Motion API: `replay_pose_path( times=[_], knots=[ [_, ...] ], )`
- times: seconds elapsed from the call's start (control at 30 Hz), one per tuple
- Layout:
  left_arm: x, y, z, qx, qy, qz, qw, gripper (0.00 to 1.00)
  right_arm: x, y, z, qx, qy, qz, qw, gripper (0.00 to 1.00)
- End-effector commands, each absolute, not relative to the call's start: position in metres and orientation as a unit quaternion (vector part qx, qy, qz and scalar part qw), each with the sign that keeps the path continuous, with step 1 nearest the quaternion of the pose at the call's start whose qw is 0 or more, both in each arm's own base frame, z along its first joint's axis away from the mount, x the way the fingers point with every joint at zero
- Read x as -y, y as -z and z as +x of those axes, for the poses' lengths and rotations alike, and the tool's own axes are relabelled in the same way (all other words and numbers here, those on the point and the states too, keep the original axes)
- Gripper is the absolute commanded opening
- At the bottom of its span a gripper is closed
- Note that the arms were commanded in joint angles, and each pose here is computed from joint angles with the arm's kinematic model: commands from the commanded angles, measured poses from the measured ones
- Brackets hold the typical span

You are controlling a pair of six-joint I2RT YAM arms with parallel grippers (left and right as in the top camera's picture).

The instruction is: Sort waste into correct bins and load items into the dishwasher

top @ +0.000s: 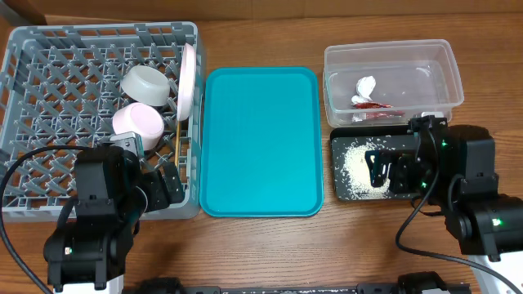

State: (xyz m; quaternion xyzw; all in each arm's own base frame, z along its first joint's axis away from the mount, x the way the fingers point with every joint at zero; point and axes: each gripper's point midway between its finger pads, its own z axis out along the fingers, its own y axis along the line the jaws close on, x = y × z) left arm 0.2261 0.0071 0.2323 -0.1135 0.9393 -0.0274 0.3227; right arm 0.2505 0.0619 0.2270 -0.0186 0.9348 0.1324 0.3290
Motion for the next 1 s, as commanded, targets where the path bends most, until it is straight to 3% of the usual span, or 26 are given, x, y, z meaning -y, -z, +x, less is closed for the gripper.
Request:
replay_pose_path(
  times=[0.0,0.53,0.97],
  knots=[
    [-0.008,-0.227,0.227,-0.942,0.024,-0.117,0.315,1.0,-0.06,-0.223,0.251,-0.938,-0.126,-0.017,0.324,1.0],
    [-0.008,-0.205,0.237,-0.956,0.019,-0.118,0.267,1.0,-0.061,-0.189,0.263,-0.958,-0.12,-0.011,0.258,1.0],
    [-0.009,-0.175,0.248,-0.972,0.013,-0.12,0.202,1.0,-0.058,-0.227,0.248,-0.934,-0.123,-0.017,0.334,1.0]
  ],
)
